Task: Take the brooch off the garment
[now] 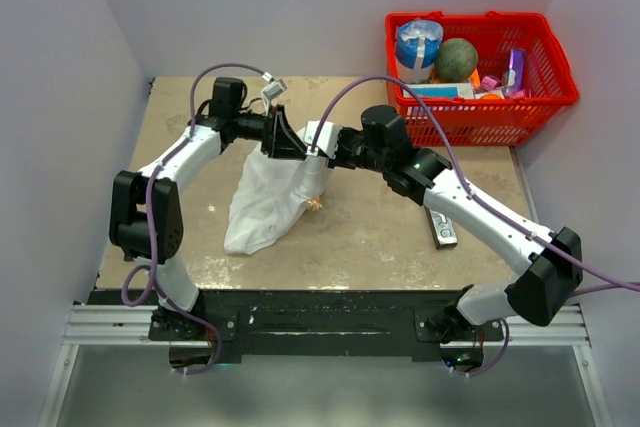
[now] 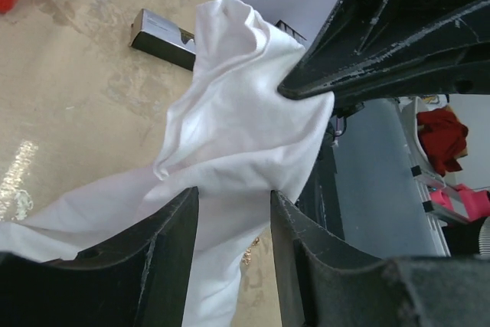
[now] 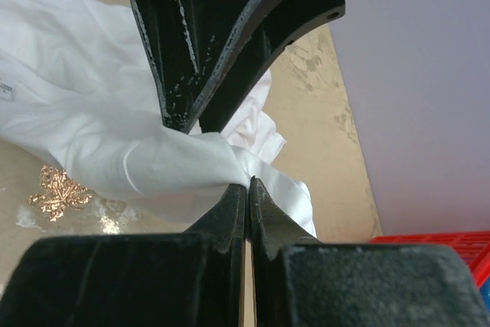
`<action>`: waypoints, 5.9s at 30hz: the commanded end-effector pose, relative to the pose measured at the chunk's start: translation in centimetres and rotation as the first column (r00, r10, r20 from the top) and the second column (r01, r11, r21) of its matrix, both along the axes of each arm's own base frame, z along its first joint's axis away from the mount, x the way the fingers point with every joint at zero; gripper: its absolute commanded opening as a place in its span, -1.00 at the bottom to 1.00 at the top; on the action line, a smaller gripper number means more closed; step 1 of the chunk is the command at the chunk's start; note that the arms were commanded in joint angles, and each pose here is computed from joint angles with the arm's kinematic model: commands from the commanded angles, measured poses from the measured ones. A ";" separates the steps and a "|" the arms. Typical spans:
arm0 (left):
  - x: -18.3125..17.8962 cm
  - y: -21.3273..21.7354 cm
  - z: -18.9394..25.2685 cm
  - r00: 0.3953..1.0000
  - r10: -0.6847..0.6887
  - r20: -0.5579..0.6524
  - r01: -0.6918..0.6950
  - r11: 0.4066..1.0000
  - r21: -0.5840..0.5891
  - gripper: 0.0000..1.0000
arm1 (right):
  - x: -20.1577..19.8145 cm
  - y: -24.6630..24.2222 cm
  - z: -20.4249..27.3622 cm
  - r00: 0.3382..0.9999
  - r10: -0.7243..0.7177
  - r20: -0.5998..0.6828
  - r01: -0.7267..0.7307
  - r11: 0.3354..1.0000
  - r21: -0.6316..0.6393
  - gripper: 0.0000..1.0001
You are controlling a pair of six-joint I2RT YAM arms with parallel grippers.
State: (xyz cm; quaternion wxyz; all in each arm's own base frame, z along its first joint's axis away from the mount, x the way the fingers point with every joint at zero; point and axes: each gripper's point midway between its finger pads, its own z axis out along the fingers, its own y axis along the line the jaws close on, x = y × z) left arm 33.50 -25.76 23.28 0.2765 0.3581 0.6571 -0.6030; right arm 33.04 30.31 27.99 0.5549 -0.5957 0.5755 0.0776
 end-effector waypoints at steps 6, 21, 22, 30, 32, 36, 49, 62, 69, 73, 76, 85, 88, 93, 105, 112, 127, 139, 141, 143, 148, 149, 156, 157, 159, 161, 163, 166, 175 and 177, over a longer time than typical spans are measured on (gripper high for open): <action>-1.0 0.1 -1.5 0.998 -0.012 0.057 0.010 0.999 0.038 0.01 | 0.2 -0.8 0.9 0.999 -0.032 0.040 0.032 0.999 0.008 -1.00; 1.6 -2.0 -1.3 0.994 -0.026 0.103 0.024 0.999 0.025 -0.94 | 0.6 -0.3 0.4 0.999 -0.041 0.021 0.040 0.999 0.013 -1.00; 1.6 -1.9 -1.1 0.994 -0.026 0.104 0.024 0.999 0.024 -1.00 | 0.7 -0.3 0.3 0.999 -0.044 0.016 0.044 0.999 0.014 -1.00; 5.5 9.3 3.0 0.897 0.318 0.305 -0.389 0.898 0.207 -1.00 | 3.6 -0.7 0.6 0.982 -0.150 -0.117 0.165 0.977 0.133 -0.51; 6.6 14.1 4.6 0.796 0.391 0.463 -0.557 0.772 0.306 -1.00 | 4.1 -0.6 0.7 0.980 -0.135 -0.148 0.158 0.975 0.158 -0.09; 6.2 23.3 9.3 0.559 0.418 0.716 -0.792 0.523 0.314 -1.00 | 4.5 -0.2 -2.7 0.980 -0.080 -0.184 0.095 0.993 0.076 0.19; 2.3 31.4 15.0 0.189 0.388 0.902 -0.982 0.053 0.183 -1.00 | 12.2 4.9 -16.5 0.978 -0.026 -0.206 0.002 0.993 -0.115 0.42; 5.1 32.8 15.0 0.110 0.424 0.899 -0.991 -0.020 0.131 -1.00 | 14.1 3.3 -20.1 0.971 -0.077 -0.226 0.016 0.965 -0.260 -0.85; 6.3 31.8 14.6 0.058 0.422 0.905 -0.998 0.046 0.042 -1.00 | 7.6 0.7 -9.3 0.962 0.016 -0.273 -0.056 0.988 -0.142 -0.93; 5.4 30.3 12.6 0.121 0.447 0.886 -0.988 0.136 0.067 -1.00 | 1.5 -2.7 -8.7 0.923 0.013 -0.385 -0.088 0.980 -0.177 -0.92; 5.0 28.2 11.6 0.165 0.454 0.876 -0.968 0.244 0.056 -1.00 | -1.8 -4.3 -10.5 0.879 0.000 -0.477 -0.108 0.974 -0.198 -0.92; 9.2 28.6 12.6 0.149 0.482 0.863 -0.968 0.249 0.028 -1.00 | 9.8 -4.3 -11.8 0.907 -0.205 -0.368 0.125 0.965 -0.229 -0.94; 9.9 28.5 12.0 0.171 0.506 0.846 -0.966 0.254 0.044 -1.00 | 15.0 -5.1 -12.5 0.892 -0.313 -0.326 0.232 0.936 -0.264 -0.93; 9.1 27.3 10.0 0.241 0.561 0.792 -0.953 0.292 0.083 -1.00 | 15.6 -5.7 -8.6 0.907 -0.332 -0.258 0.307 0.942 -0.132 -0.02; 7.7 24.9 6.7 0.332 0.636 0.697 -0.929 0.347 0.127 -1.00 | -6.4 -0.2 -17.4 0.876 0.166 -0.454 -0.274 0.944 -0.184 0.14; 6.4 24.8 7.1 0.350 0.636 0.687 -0.926 0.348 0.150 -1.00 | -8.8 1.7 -21.2 0.896 0.160 -0.414 -0.269 0.938 -0.219 -0.03; 6.3 24.6 7.6 0.339 0.645 0.685 -0.927 0.352 0.127 -1.00 | -7.8 3.0 -23.5 0.882 0.160 -0.443 -0.307 0.908 -0.285 -0.10; 6.6 24.9 7.5 0.335 0.627 0.703 -0.928 0.348 0.131 -1.00 | -9.3 0.1 -27.4 0.837 0.100 -0.538 -0.371 0.827 -0.422 -0.26; 6.8 24.9 7.5 0.335 0.627 0.703 -0.928 0.348 0.131 -1.00 | -9.2 -0.3 -27.7 0.830 0.086 -0.551 -0.379 0.812 -0.444 -0.75; 7.0 24.9 7.4 0.335 0.625 0.705 -0.928 0.349 0.132 -1.00 | -8.9 0.1 -27.3 0.826 0.101 -0.555 -0.388 0.815 -0.430 -0.92; 8.3 25.1 7.6 0.339 0.616 0.711 -0.925 0.356 0.132 -1.00 | -4.9 1.6 -21.9 0.900 0.079 -0.429 -0.258 0.889 -0.379 -1.00; 8.6 25.1 7.9 0.335 0.606 0.721 -0.924 0.360 0.127 -1.00 | -3.7 1.8 -19.4 0.920 0.070 -0.385 -0.214 0.913 -0.346 -1.00; 12.6 27.1 14.1 0.183 0.560 0.808 -0.949 0.316 -0.004 -1.00 | 9.3 -1.8 1.5 0.958 -0.273 -0.091 0.282 0.953 0.108 -1.00; 13.5 27.3 14.6 0.167 0.559 0.812 -0.950 0.313 -0.020 -1.00 | 10.3 -2.7 3.5 0.946 -0.317 -0.062 0.323 0.934 0.155 -1.00; 14.6 27.8 18.5 0.083 0.555 0.828 -0.951 0.292 -0.101 -1.00 | 12.2 -4.1 9.0 0.926 -0.378 0.022 0.357 0.890 0.284 -1.00; 16.3 28.4 19.8 0.047 0.552 0.832 -0.953 0.275 -0.128 -1.00 | 13.4 -5.1 13.5 0.897 -0.434 0.087 0.373 0.848 0.376 -1.00; 17.5 28.7 23.7 -0.028 0.539 0.842 -0.940 0.272 -0.205 -1.00 | 15.2 -6.0 15.7 0.861 -0.490 0.139 0.394 0.814 0.427 -1.00; 18.4 28.9 28.8 -0.130 0.526 0.840 -0.910 0.274 -0.311 -1.00 | 18.1 -7.7 20.9 0.795 -0.580 0.176 0.405 0.724 0.559 -1.00; 14.8 30.8 41.1 -0.489 0.460 0.741 -0.771 0.171 -0.614 -1.00 | 18.4 -12.6 34.6 0.643 -0.717 0.270 0.263 0.538 0.801 -1.00; 13.1 31.1 42.9 -0.536 0.441 0.720 -0.746 0.151 -0.648 -1.00 | 17.2 -13.2 36.3 0.631 -0.722 0.284 0.222 0.519 0.826 -1.00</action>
